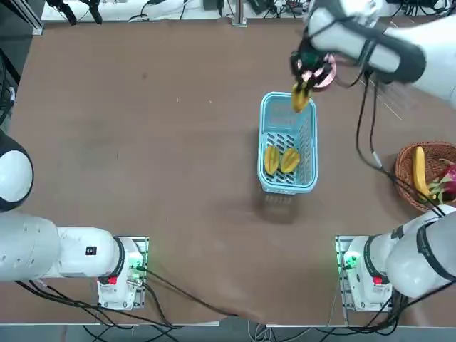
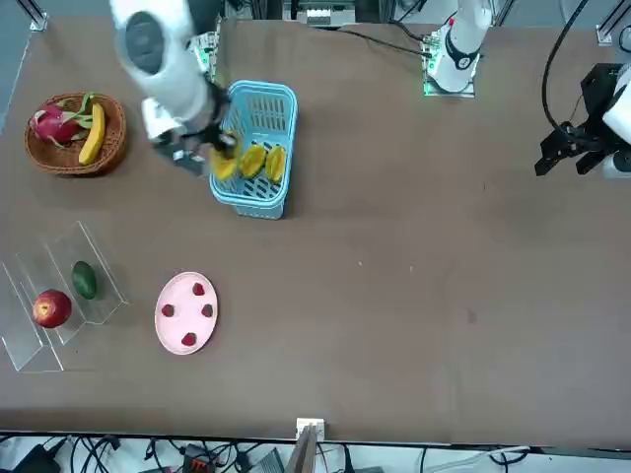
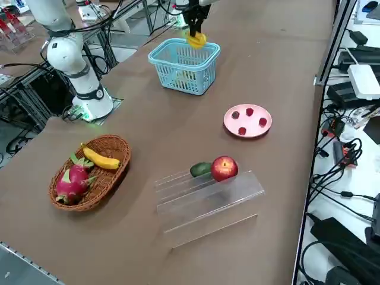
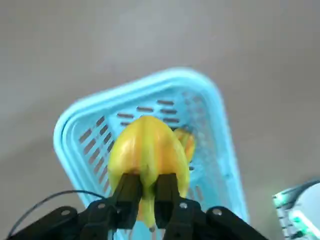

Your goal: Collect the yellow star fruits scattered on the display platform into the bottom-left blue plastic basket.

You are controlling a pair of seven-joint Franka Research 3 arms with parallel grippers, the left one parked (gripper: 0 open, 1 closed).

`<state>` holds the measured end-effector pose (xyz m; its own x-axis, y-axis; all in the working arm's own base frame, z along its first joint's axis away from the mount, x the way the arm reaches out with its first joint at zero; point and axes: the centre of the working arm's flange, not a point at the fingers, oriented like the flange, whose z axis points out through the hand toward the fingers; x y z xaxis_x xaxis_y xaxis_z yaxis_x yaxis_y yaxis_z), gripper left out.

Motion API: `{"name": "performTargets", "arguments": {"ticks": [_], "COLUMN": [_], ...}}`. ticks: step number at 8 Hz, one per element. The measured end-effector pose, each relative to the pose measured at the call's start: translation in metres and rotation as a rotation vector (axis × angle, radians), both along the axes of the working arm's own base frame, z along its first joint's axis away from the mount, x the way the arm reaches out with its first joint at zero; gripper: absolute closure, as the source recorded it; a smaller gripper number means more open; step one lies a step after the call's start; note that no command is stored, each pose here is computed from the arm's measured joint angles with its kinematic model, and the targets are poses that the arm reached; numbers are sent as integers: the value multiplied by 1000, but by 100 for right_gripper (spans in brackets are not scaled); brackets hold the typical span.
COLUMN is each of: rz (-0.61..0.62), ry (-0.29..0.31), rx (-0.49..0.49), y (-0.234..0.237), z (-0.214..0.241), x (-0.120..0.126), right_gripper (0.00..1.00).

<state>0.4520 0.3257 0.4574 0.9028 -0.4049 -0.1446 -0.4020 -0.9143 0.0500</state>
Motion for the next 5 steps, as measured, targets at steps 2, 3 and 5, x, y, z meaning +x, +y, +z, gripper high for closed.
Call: {"name": "performTargets", "arguments": {"ticks": [2,3,5], "rz": [17,12,21], "ry": [22,36,50], "rx": [-21,-35,-68], "y": [13,6,-11], "z": [-20,-21,-7], "x": [-19,-19,-21], "right_gripper": [66,49,14]}}
